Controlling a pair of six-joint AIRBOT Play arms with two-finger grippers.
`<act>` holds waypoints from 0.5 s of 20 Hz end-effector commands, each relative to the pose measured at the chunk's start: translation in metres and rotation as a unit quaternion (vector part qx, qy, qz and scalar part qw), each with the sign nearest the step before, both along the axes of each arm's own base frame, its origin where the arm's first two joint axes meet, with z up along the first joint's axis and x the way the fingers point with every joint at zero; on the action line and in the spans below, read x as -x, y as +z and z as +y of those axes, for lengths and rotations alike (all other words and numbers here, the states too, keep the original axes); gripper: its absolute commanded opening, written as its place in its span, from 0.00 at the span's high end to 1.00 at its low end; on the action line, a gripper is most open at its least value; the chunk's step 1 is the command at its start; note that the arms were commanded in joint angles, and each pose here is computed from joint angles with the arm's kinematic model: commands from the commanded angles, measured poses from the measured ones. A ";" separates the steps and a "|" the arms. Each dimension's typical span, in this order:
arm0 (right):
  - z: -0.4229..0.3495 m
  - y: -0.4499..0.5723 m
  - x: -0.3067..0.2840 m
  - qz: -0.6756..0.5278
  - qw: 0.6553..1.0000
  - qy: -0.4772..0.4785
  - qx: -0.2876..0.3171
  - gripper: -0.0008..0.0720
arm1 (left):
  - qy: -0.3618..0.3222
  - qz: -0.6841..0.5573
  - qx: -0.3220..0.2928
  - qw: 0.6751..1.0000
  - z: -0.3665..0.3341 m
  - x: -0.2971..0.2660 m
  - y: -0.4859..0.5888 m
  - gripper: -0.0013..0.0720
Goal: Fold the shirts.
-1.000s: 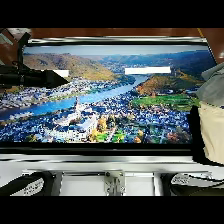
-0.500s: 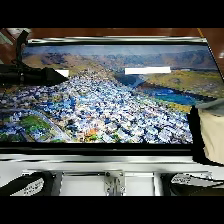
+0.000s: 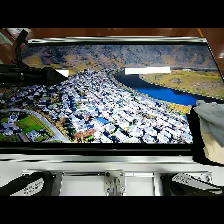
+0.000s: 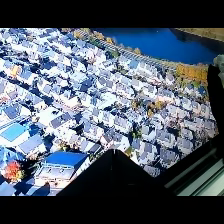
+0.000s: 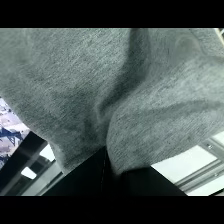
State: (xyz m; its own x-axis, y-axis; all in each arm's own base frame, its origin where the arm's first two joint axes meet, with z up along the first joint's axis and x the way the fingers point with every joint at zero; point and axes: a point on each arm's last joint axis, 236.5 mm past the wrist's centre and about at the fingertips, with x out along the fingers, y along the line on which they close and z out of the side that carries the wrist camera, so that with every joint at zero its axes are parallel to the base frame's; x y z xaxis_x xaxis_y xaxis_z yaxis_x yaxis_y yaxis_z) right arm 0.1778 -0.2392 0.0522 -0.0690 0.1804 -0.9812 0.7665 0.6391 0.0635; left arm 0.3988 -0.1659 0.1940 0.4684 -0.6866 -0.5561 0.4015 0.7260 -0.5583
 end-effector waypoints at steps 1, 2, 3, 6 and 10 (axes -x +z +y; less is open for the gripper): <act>0.022 -0.035 0.028 0.051 0.998 -0.011 -0.043 0.79 | 0.000 -0.001 0.000 1.000 0.000 0.000 0.000 0.93; 0.023 -0.040 0.029 0.051 0.998 -0.007 -0.045 0.37 | 0.000 -0.001 0.000 1.000 0.000 0.000 0.000 0.93; 0.023 -0.041 0.030 0.051 0.998 0.008 -0.047 0.17 | 0.001 -0.001 0.000 1.000 0.000 -0.001 0.000 0.93; -0.002 -0.023 0.049 0.094 0.996 0.006 0.005 0.17 | 0.001 -0.001 0.000 1.000 0.000 -0.001 0.001 0.93; -0.063 0.058 -0.036 -0.097 0.983 0.009 0.158 0.17 | 0.010 0.001 0.005 1.000 0.000 -0.003 0.002 0.94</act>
